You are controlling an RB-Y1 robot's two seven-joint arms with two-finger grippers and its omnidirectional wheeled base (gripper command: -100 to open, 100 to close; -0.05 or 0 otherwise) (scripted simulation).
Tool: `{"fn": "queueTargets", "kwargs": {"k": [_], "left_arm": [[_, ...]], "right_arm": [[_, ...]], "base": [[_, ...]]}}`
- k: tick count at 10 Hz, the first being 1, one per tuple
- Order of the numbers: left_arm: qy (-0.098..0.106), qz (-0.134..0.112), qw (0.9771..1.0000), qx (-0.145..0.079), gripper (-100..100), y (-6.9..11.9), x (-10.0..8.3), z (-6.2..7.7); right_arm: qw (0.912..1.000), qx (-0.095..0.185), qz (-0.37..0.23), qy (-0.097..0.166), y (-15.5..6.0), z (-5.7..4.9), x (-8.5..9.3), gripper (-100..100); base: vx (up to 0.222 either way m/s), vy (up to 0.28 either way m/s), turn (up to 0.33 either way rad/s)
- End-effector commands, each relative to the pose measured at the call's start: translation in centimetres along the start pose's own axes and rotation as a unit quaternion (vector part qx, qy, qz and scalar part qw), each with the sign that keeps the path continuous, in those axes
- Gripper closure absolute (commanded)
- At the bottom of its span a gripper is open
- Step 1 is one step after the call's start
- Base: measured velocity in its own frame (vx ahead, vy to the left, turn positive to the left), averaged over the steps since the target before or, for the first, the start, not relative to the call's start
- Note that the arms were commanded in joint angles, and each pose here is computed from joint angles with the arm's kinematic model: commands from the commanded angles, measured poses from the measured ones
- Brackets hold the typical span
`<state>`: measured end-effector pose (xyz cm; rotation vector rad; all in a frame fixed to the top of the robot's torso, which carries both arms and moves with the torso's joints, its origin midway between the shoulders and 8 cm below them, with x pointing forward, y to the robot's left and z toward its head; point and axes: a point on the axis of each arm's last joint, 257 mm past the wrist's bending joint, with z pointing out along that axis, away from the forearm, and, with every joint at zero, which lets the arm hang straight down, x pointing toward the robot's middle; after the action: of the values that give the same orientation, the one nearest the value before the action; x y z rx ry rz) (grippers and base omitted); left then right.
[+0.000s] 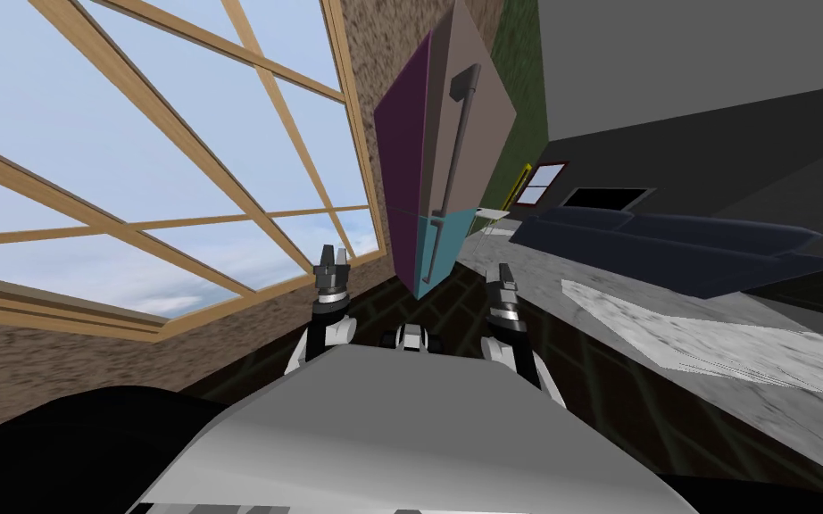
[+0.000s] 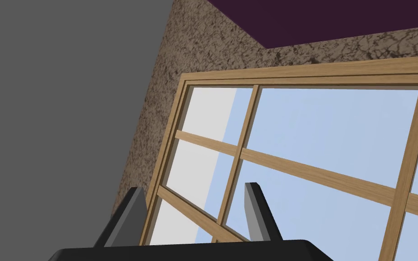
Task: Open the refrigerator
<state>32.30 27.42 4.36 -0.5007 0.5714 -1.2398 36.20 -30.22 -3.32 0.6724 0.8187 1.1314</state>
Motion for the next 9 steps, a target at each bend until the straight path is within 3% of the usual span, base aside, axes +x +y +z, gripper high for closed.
{"fn": "queueTargets", "kwargs": {"k": [1,5,9], "left_arm": [[0.0,0.0,1.0,0.0,0,0.0,0.0,0.0],[0.0,0.0,1.0,0.0,0,0.0,0.0,0.0],[0.0,0.0,1.0,0.0,0,0.0,0.0,0.0]], "right_arm": [[0.9978,0.014,-0.048,0.044,-1.8,0.4,1.1,-100],[0.9839,0.037,-0.138,0.108,-5.2,0.6,2.3,-100],[0.9534,0.059,-0.245,0.167,-9.1,0.9,2.4,-100]], "base": [[-0.006,0.049,0.086],[-0.005,0.059,0.108],[-0.007,0.072,0.123]]}}
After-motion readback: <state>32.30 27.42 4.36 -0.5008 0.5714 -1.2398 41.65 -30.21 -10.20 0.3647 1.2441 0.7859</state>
